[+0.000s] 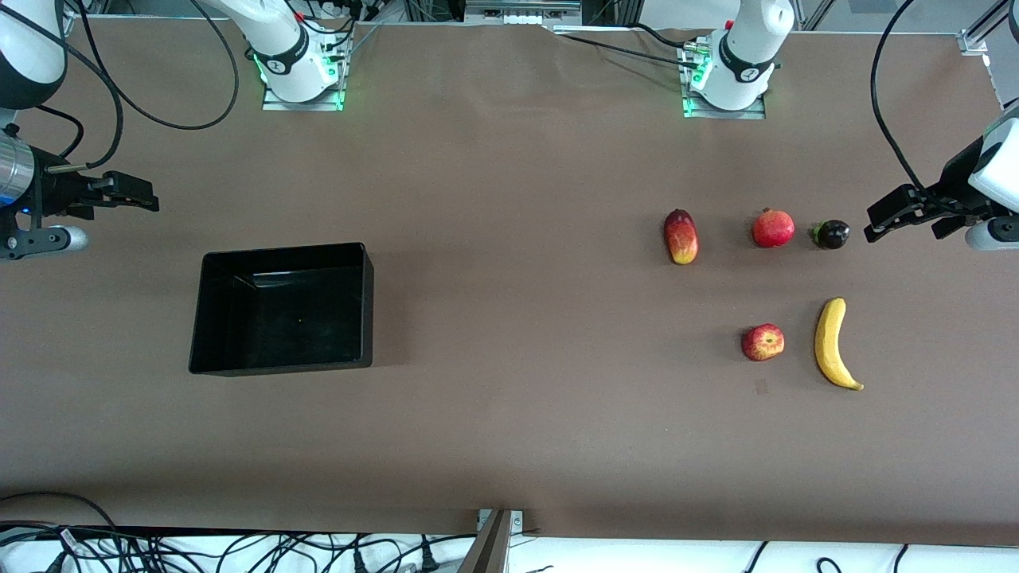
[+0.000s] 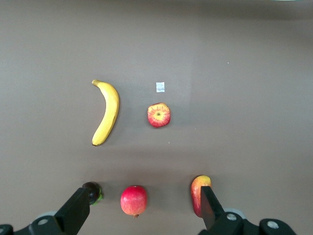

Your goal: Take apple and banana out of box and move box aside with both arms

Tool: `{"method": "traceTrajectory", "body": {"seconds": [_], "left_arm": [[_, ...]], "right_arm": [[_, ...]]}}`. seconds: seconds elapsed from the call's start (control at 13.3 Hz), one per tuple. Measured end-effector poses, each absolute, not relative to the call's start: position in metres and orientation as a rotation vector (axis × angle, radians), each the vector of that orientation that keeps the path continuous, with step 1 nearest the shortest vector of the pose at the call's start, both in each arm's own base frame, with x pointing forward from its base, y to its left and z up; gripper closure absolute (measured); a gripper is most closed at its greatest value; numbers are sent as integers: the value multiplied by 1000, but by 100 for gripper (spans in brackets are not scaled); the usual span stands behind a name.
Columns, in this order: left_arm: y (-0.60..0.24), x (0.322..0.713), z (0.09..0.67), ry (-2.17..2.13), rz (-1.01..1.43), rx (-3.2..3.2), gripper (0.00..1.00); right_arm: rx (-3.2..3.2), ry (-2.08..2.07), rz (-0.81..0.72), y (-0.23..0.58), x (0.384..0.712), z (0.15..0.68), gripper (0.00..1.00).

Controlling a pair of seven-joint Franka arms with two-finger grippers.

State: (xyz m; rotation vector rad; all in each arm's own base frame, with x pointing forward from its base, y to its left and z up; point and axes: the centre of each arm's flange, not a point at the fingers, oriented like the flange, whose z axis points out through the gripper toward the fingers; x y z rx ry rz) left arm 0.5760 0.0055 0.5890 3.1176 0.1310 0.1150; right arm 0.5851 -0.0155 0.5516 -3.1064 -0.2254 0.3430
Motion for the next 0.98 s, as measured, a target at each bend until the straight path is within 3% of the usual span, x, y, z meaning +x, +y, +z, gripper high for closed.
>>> {"method": "traceTrajectory", "body": {"seconds": [0.45, 0.75, 0.98], "left_arm": [[8, 576, 588, 139, 113, 3118, 0], [9, 578, 584, 141, 102, 3119, 0], [9, 579, 583, 141, 100, 3120, 0]], "right_arm": [[-3181, -241, 302, -30, 574, 591, 0], [-3153, -129, 56, -67, 565, 588, 0], [-3158, -55, 24, -55, 553, 584, 0]]}}
